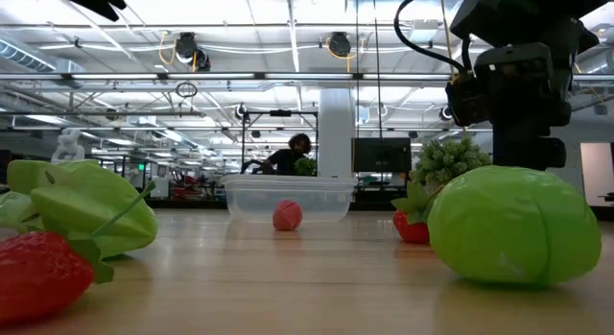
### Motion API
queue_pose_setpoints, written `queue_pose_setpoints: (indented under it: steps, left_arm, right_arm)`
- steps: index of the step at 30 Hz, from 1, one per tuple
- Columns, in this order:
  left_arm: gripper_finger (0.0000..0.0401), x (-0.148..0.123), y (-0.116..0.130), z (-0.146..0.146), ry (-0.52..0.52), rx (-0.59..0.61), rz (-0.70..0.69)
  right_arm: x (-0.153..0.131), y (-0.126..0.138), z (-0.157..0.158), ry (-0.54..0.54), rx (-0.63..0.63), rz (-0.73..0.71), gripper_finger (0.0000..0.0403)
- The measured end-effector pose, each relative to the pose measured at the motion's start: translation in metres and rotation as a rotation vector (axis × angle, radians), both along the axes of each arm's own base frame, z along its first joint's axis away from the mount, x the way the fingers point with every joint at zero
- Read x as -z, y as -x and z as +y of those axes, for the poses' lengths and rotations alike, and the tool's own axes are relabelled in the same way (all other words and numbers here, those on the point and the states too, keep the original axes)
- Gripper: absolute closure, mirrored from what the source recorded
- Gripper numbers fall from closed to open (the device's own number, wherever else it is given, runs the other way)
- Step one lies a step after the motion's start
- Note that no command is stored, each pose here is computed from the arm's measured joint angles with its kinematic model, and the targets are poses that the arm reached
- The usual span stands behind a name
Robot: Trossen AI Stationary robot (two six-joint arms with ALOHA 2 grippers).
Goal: Pick and placing Produce into tupperware
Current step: Put the brown kiwi into the transparent container
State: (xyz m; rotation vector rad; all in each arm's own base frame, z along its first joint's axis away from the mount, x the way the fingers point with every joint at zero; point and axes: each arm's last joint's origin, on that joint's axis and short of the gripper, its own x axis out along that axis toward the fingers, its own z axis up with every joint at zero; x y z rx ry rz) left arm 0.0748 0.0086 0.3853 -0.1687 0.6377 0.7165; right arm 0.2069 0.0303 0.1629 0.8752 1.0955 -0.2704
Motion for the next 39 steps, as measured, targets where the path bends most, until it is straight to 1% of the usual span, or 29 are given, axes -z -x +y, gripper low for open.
queue_pose_setpoints:
  steps: [9,17,22,25,31,33,36,39]
  left_arm:
    - [0.0144,0.000,0.000,0.000,0.001,0.000,0.000]
    - [0.0144,0.001,-0.005,-0.001,-0.003,0.002,0.019]
    - [0.0144,0.002,-0.009,-0.001,-0.007,0.004,0.037]
    - [0.0144,0.002,-0.011,-0.002,-0.008,0.005,0.043]
    - [0.0144,0.004,-0.016,-0.002,-0.011,0.005,0.063]
    - [0.0144,0.004,-0.018,-0.002,-0.013,0.007,0.071]
    - [0.0144,0.005,-0.020,-0.003,-0.018,0.011,0.080]
    - [0.0144,0.005,-0.020,-0.003,-0.019,0.012,0.084]
  right_arm:
    - [-0.011,0.002,-0.001,0.013,0.013,-0.068,0.0214]
    - [-0.011,0.003,-0.001,0.015,0.008,-0.073,0.0214]
    - [-0.011,0.002,0.002,0.036,-0.045,-0.092,0.0214]
    - [-0.012,-0.001,0.006,0.043,-0.080,-0.128,0.0213]
    - [-0.022,-0.010,0.009,0.144,-0.250,-0.314,0.0213]
    - [-0.027,-0.011,0.009,0.148,-0.256,-0.362,0.0213]
    - [-0.030,-0.010,0.009,0.126,-0.235,-0.373,0.0213]
    - [-0.033,-0.009,0.009,0.111,-0.248,-0.389,0.0213]
